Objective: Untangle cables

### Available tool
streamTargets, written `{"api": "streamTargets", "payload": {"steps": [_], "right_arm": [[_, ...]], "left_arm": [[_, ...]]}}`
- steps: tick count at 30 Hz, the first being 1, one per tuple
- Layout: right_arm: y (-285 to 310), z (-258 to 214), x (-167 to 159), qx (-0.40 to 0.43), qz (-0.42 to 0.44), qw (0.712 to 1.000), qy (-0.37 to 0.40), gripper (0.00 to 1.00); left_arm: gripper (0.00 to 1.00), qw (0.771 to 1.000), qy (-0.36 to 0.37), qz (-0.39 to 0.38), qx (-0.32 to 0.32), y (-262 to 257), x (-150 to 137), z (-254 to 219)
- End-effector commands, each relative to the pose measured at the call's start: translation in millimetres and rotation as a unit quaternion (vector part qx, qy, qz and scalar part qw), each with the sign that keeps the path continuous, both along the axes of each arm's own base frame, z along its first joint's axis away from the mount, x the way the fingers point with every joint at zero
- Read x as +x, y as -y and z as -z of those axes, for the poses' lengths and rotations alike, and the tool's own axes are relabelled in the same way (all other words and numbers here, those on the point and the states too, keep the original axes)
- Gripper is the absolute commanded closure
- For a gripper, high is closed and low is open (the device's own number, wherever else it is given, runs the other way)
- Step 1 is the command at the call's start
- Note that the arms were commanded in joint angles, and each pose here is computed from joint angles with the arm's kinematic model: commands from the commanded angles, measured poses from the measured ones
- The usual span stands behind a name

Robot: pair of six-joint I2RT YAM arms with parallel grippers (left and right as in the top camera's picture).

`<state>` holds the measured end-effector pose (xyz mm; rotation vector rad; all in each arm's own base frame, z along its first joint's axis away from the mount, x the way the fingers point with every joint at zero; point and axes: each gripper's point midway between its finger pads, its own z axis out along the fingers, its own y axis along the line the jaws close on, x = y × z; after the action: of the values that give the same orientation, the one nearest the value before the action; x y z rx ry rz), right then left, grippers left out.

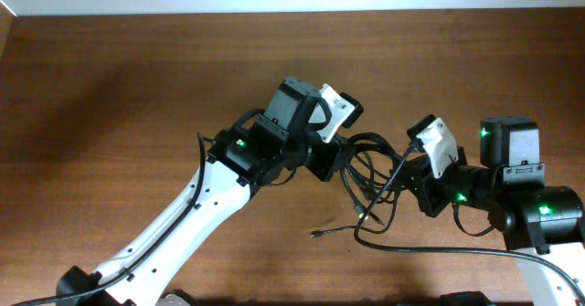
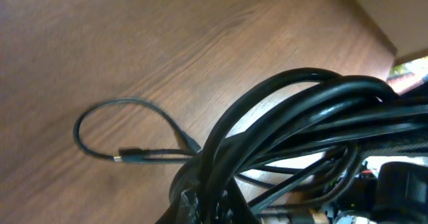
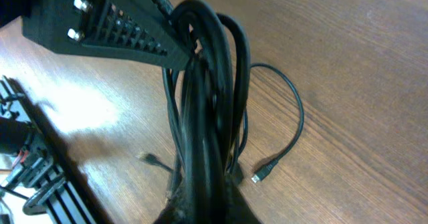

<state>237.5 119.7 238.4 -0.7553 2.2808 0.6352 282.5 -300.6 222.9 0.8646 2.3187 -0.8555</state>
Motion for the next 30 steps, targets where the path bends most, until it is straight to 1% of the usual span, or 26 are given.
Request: {"api": "streamTargets", "payload": {"steps": [1,3,5,6,9,12,13,15,20,22,25,27,30], "right_arm": [[0,-7,1,-0.002,0.000,1.000,0.014,0.96],[0,-7,2,0.000,0.004,1.000,0.012,0.96],[-1,-8,3,0.003,0.006,1.000,0.014,0.96],[-1,-9,5,0.003,0.007,1.000,0.016,0.96],[0,-12,9,0.013,0.021,1.000,0.016,0.96],[-1,-16,13,0.022,0.033,0.999,0.017,0.96],[0,-17,16,0.027,0.044,0.999,0.016,0.96],[6,-17,22,0.025,0.076,0.997,0.012,0.96],[27,-8,31,0.008,0.172,0.985,-0.017,0.96],[34,-6,33,0.008,0.207,0.978,-0.029,0.96],[45,-2,37,0.011,0.266,0.963,-0.048,0.96],[50,2,39,0.014,0.296,0.953,-0.064,0.96],[50,7,41,0.017,0.303,0.950,-0.078,0.96]], "left_arm": [[1.00,0.992,-0.015,-0.119,0.028,-23,14,-6],[1.00,0.982,-0.041,-0.180,0.044,-37,18,2],[1.00,0.973,-0.057,-0.219,0.049,-44,21,5],[1.00,0.964,-0.068,-0.252,0.048,-49,23,7],[1.00,0.942,-0.110,-0.317,0.023,-53,26,8],[1.00,0.906,-0.175,-0.385,-0.015,-53,24,9],[1.00,0.896,-0.196,-0.397,-0.027,-51,22,9],[1.00,0.885,-0.221,-0.408,-0.041,-47,19,8],[1.00,0.864,-0.247,-0.434,-0.058,-47,19,8],[1.00,0.859,-0.253,-0.441,-0.062,-47,19,8],[1.00,0.859,-0.253,-0.441,-0.062,-47,19,8],[1.00,0.847,-0.265,-0.456,-0.070,-47,19,8],[1.00,0.824,-0.282,-0.485,-0.084,-49,21,8]]}}
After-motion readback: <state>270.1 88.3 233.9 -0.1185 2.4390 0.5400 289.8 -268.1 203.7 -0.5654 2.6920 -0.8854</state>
